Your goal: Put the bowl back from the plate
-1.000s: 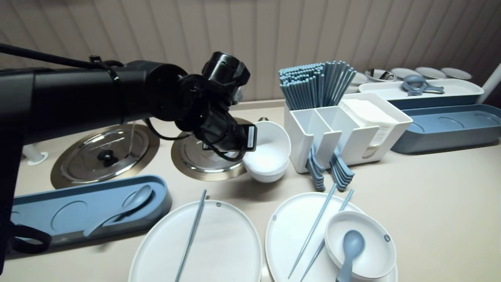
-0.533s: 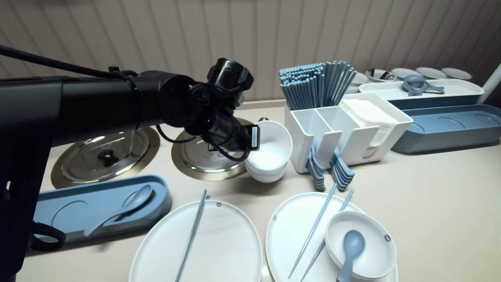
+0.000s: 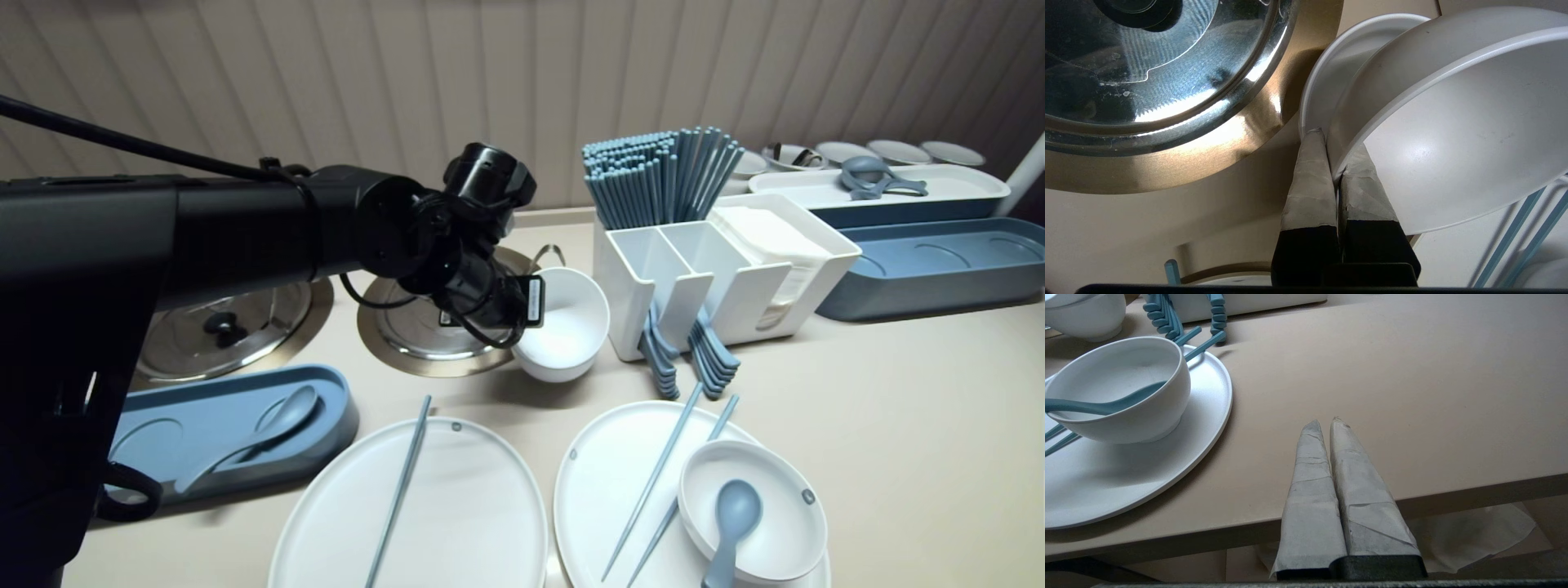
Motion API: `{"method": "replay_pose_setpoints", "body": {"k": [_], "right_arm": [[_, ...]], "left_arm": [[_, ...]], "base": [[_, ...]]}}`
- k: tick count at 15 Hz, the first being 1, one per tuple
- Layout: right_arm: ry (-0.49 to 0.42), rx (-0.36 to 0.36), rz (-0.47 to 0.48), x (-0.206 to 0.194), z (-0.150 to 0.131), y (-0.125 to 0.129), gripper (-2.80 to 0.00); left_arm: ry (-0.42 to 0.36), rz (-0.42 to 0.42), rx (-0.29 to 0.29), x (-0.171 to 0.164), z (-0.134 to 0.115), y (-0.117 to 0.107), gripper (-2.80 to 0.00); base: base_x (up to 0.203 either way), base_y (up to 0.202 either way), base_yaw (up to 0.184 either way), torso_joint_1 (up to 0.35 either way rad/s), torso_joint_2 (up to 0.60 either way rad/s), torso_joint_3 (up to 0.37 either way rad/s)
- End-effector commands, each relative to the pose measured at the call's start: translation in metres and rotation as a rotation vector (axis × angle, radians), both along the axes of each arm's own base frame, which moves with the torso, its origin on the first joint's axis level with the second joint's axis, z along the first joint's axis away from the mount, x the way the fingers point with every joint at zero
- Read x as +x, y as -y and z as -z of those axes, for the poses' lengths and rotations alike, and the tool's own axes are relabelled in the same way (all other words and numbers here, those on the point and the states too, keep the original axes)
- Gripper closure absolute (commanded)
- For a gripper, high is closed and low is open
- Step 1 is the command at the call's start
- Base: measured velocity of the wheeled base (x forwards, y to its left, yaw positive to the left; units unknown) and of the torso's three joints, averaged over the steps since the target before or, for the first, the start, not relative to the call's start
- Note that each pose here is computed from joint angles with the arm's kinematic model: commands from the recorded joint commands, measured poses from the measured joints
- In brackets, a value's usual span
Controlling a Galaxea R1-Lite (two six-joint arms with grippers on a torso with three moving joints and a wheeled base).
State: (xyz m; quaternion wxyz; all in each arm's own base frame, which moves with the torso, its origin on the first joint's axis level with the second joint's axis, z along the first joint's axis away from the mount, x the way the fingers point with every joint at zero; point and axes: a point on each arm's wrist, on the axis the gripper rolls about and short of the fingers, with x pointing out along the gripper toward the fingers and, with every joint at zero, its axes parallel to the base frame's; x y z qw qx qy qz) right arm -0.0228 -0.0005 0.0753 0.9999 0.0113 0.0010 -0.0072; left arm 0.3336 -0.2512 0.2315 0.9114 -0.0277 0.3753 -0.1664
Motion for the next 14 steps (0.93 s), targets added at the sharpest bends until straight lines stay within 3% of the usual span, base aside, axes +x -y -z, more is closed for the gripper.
{"method": "replay_pose_setpoints", "body": {"k": [1, 2, 3, 10, 14], "right_arm": [[0.001, 0.000, -0.001, 0.000, 0.000, 0.000, 0.00], [0.000, 0.000, -0.001, 0.000, 0.000, 0.000, 0.00], [0.001, 0.000, 0.001, 0.000, 0.000, 0.000, 0.00], [0.001, 0.000, -0.001, 0.000, 0.000, 0.000, 0.00], [-0.001, 0.000, -0.001, 0.000, 0.000, 0.000, 0.00]], "left_arm": [[-0.004, -0.003, 0.001, 0.000, 0.000, 0.000, 0.00], [-0.001, -0.004, -0.004, -0.001, -0.002, -0.001, 0.00], [0.008, -0.002, -0.010, -0.001, -0.004, -0.001, -2.80], [0.035, -0.003, -0.031, -0.003, -0.011, -0.002, -2.80], [0.072, -0.005, -0.063, -0.016, -0.034, -0.012, -2.80]], "base": [[0.000, 0.000, 0.000, 0.000, 0.00, 0.000], [0.000, 0.000, 0.000, 0.000, 0.00, 0.000], [0.000, 0.000, 0.000, 0.000, 0.00, 0.000], [0.000, 0.000, 0.000, 0.000, 0.00, 0.000], [0.000, 0.000, 0.000, 0.000, 0.00, 0.000]]}}
